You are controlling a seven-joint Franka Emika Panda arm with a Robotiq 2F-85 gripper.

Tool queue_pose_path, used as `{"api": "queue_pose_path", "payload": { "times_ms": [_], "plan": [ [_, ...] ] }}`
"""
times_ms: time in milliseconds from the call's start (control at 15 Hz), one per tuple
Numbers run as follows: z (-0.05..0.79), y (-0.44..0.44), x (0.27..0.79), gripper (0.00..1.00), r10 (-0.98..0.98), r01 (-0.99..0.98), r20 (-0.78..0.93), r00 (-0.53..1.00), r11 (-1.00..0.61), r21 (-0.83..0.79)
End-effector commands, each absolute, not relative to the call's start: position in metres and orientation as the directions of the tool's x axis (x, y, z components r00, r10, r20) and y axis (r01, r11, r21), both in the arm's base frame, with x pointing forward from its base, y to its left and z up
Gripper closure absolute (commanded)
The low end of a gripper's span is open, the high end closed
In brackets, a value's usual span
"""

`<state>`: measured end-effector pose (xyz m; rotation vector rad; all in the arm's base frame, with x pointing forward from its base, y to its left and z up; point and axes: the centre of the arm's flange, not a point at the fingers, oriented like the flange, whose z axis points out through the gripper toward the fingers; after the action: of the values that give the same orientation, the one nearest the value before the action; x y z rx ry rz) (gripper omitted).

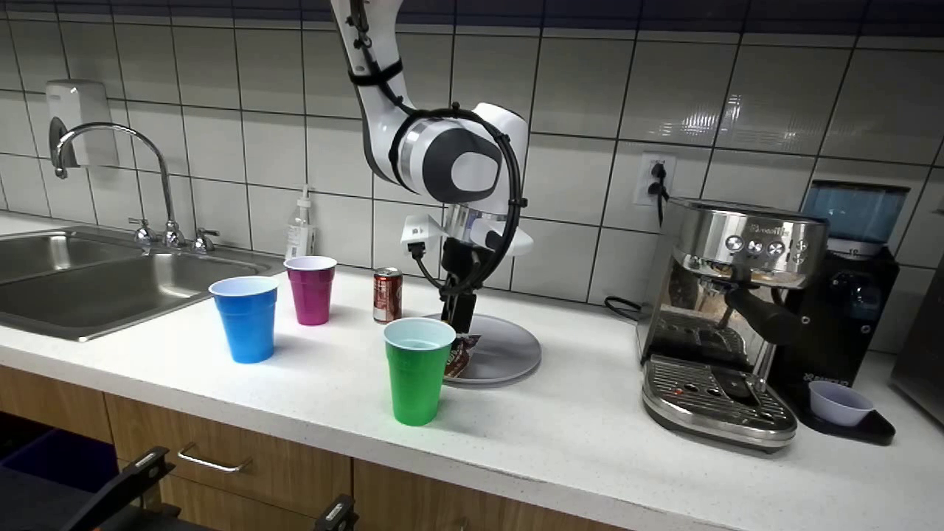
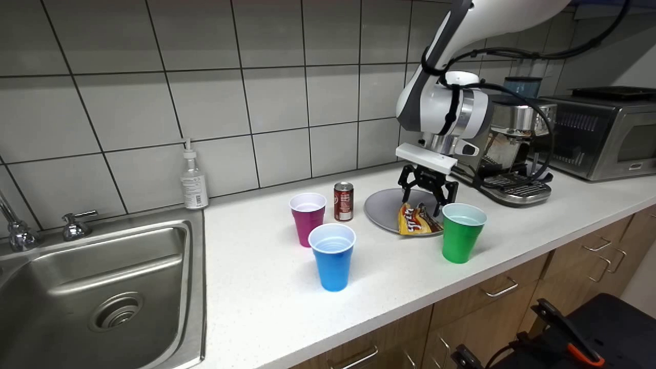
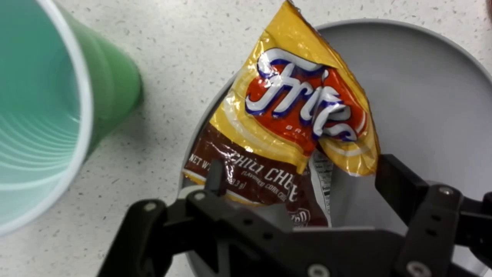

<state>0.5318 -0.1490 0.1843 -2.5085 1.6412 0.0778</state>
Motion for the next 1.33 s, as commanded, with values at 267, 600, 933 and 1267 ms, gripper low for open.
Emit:
{"api": "queue_pose_path", "payload": {
  "times_ms": [267, 600, 933, 1267],
  "plan": [
    [0.1841, -0.1497, 0.5350, 0.26, -0.918, -0.928, -0.136, 0.371, -0.361, -0.095],
    [0.1849, -0.1497, 0.5349, 0.65, -0.919, -0.929, -0.137, 0.369, -0.358, -0.097],
    [0.1851, -0.1503, 0.5339, 1.00, -0.920, -0.929, -0.139, 0.367, -0.356, -0.096],
    [0.1909, -0.1500, 0.5319, 1.00, -0.919, -0.928, -0.134, 0.371, -0.360, -0.101]
  ]
}}
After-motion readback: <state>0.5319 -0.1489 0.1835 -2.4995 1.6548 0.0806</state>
